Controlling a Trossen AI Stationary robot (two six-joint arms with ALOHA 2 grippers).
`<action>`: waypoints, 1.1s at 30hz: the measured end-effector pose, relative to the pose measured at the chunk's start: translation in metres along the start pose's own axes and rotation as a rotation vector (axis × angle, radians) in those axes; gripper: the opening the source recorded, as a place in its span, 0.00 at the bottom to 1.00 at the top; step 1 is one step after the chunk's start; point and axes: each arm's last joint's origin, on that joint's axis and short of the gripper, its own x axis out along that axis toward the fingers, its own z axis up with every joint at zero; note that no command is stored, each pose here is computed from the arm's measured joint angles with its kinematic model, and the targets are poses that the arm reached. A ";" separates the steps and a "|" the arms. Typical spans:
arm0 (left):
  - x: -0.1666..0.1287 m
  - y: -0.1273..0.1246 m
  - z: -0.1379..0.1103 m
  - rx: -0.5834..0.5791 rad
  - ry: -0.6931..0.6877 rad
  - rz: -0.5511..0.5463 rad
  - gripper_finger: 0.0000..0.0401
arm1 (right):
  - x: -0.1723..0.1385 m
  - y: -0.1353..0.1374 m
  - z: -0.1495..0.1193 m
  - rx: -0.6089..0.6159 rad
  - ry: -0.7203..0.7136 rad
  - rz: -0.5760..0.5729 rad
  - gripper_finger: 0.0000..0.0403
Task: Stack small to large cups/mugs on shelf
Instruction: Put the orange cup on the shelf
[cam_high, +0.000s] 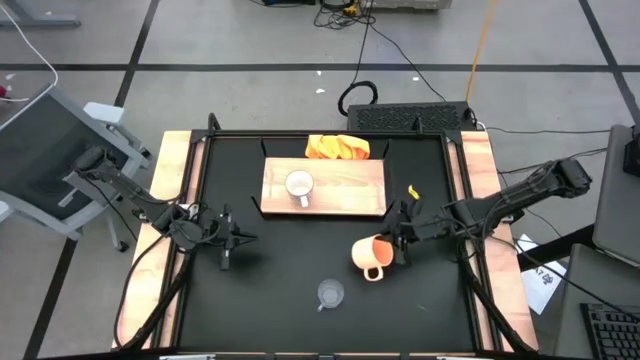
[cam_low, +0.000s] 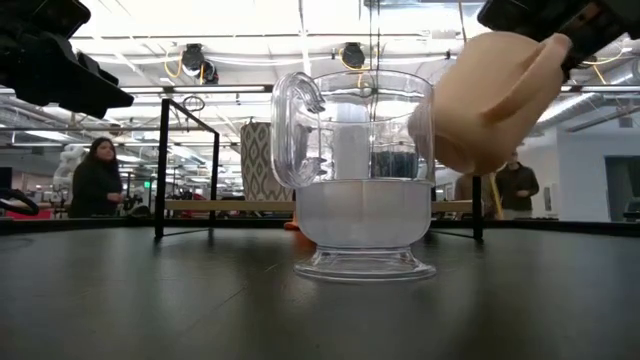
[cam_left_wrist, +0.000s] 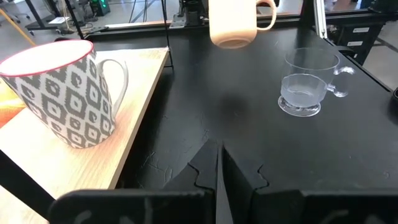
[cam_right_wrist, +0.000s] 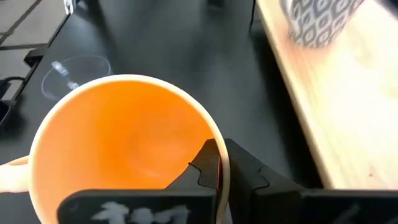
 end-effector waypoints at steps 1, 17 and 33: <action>0.000 0.000 0.000 0.001 0.000 0.000 0.06 | 0.001 -0.003 0.001 -0.008 0.001 0.011 0.00; 0.000 0.000 -0.001 0.007 0.013 0.002 0.06 | 0.000 -0.030 0.035 -0.063 -0.111 0.133 0.00; 0.000 0.000 -0.003 0.012 0.025 0.004 0.06 | 0.020 -0.032 0.122 -0.145 0.105 0.068 0.00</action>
